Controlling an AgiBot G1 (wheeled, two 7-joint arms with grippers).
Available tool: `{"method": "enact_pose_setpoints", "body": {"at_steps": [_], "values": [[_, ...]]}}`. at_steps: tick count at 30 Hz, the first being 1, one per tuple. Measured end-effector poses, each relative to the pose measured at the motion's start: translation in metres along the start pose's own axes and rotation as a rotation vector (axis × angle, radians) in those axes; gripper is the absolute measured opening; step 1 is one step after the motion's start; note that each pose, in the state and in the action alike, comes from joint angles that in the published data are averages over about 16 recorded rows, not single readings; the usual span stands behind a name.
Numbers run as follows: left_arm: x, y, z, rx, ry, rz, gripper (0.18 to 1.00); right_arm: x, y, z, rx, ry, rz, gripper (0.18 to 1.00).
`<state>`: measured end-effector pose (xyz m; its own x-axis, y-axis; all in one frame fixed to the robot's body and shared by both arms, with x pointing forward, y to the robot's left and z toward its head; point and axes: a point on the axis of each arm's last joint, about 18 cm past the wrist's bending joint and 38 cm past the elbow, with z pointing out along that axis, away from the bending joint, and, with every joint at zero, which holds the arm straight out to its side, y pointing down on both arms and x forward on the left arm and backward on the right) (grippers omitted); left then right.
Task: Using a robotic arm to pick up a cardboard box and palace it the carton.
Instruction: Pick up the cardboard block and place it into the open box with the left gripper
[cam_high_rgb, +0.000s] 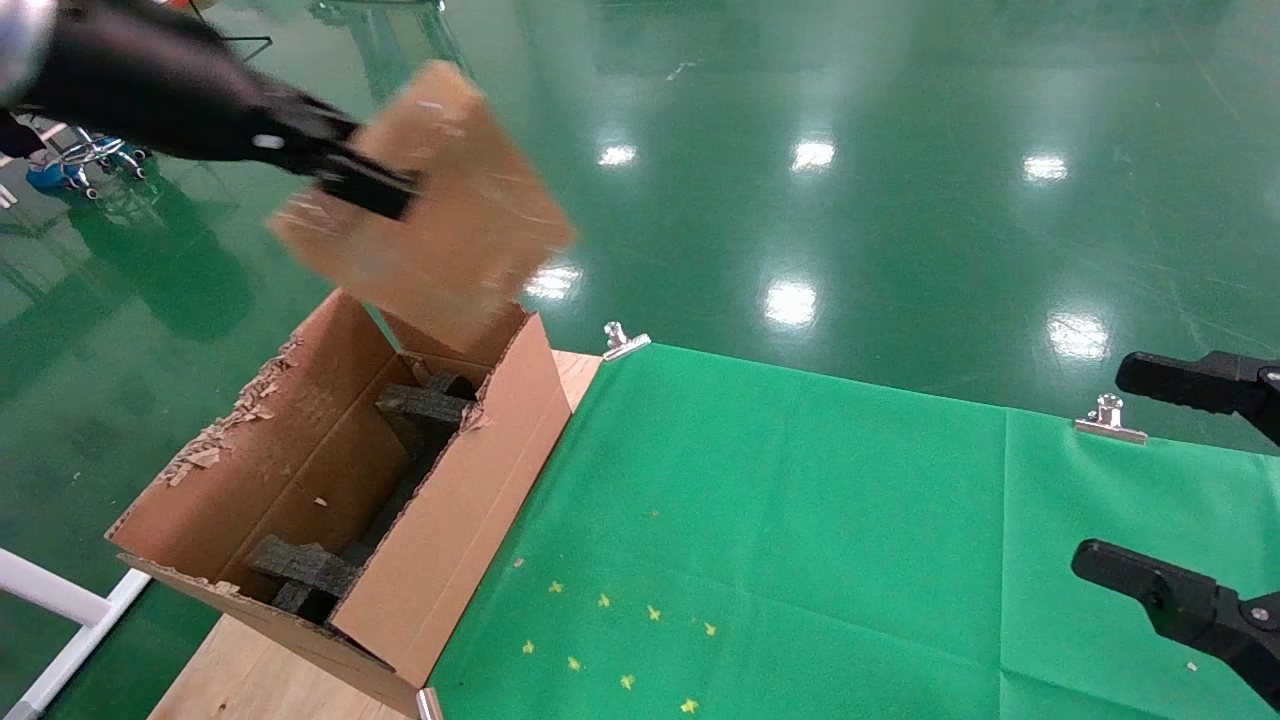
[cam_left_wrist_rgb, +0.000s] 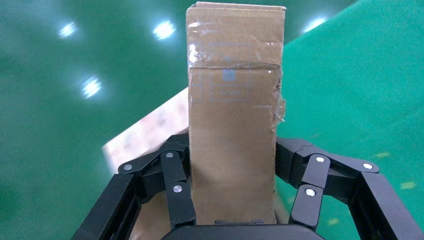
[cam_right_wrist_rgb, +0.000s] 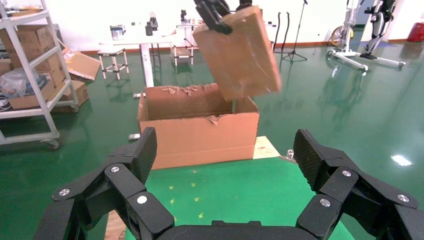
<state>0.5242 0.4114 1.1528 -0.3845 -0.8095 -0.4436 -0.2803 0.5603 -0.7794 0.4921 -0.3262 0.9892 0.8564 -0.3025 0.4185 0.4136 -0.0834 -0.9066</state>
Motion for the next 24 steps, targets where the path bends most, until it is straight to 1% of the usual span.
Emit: {"method": "enact_pose_setpoints", "body": {"at_steps": [2, 5, 12, 15, 19, 24], "values": [[-0.014, 0.017, -0.004, -0.009, -0.029, -0.012, 0.329, 0.0, 0.0, 0.0, 0.0, 0.0, 0.0, 0.999], [-0.032, 0.047, -0.002, -0.034, -0.056, -0.036, 0.328, 0.0, 0.0, 0.0, 0.0, 0.0, 0.0, 1.001], [-0.061, 0.123, 0.02, -0.11, -0.09, -0.107, 0.324, 0.0, 0.0, 0.0, 0.0, 0.0, 0.0, 1.001], [-0.07, 0.151, 0.031, -0.141, -0.105, -0.146, 0.322, 0.0, 0.0, 0.0, 0.0, 0.0, 0.0, 1.001], [-0.08, 0.181, 0.045, -0.179, -0.128, -0.199, 0.32, 0.0, 0.0, 0.0, 0.0, 0.0, 0.0, 1.001], [-0.088, 0.209, 0.064, -0.225, -0.154, -0.258, 0.317, 0.0, 0.0, 0.0, 0.0, 0.0, 0.0, 1.001]]}}
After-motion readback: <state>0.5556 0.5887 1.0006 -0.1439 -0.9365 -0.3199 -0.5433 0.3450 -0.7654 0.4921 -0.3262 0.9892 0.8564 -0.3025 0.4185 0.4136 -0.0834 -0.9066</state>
